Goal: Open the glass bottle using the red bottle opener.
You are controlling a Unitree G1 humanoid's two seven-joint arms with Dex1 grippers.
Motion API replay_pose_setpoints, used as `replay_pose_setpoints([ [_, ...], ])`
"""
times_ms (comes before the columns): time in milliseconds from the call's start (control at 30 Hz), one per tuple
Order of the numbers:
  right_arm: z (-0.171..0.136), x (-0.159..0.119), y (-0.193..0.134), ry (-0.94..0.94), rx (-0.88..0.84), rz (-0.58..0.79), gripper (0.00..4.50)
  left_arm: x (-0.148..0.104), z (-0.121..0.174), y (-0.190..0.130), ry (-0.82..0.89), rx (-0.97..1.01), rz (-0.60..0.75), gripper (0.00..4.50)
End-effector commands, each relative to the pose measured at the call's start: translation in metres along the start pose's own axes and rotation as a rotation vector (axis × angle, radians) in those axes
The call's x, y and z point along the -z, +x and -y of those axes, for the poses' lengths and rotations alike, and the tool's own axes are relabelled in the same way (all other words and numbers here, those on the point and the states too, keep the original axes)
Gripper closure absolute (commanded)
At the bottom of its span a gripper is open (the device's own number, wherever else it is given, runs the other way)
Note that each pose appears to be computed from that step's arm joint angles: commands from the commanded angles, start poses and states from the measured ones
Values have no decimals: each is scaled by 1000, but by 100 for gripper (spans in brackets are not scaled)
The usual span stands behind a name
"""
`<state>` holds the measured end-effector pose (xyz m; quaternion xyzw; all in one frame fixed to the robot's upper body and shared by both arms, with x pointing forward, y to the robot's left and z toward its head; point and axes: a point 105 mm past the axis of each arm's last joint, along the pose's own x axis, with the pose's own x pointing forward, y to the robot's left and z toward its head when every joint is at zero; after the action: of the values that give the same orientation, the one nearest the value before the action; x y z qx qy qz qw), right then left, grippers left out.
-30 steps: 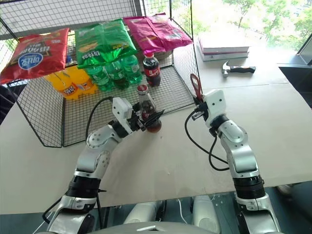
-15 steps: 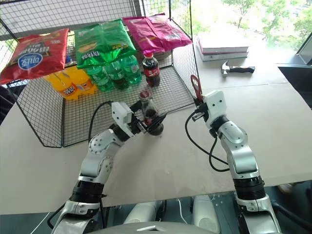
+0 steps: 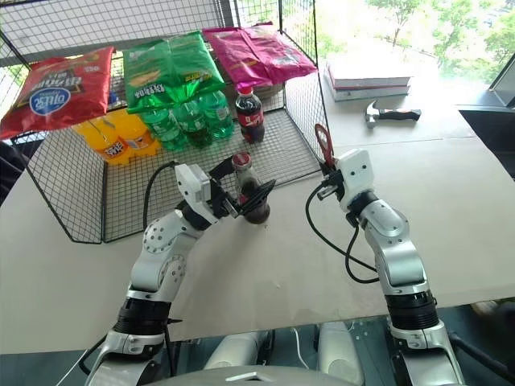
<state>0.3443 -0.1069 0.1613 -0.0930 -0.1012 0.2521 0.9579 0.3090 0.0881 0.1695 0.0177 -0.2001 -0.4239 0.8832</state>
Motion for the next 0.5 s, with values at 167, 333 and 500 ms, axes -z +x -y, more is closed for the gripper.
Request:
replay_pose_setpoints([
  [167,1,-14,1,-20,-4,53,450,-15,1,5,33,13,61,28],
  [333,-5,-18,3,-14,-21,62,450,-13,1,5,29,7,46,213],
  [500,-22,-31,9,-19,-73,99,450,-8,4,3,32,11,18,314],
])
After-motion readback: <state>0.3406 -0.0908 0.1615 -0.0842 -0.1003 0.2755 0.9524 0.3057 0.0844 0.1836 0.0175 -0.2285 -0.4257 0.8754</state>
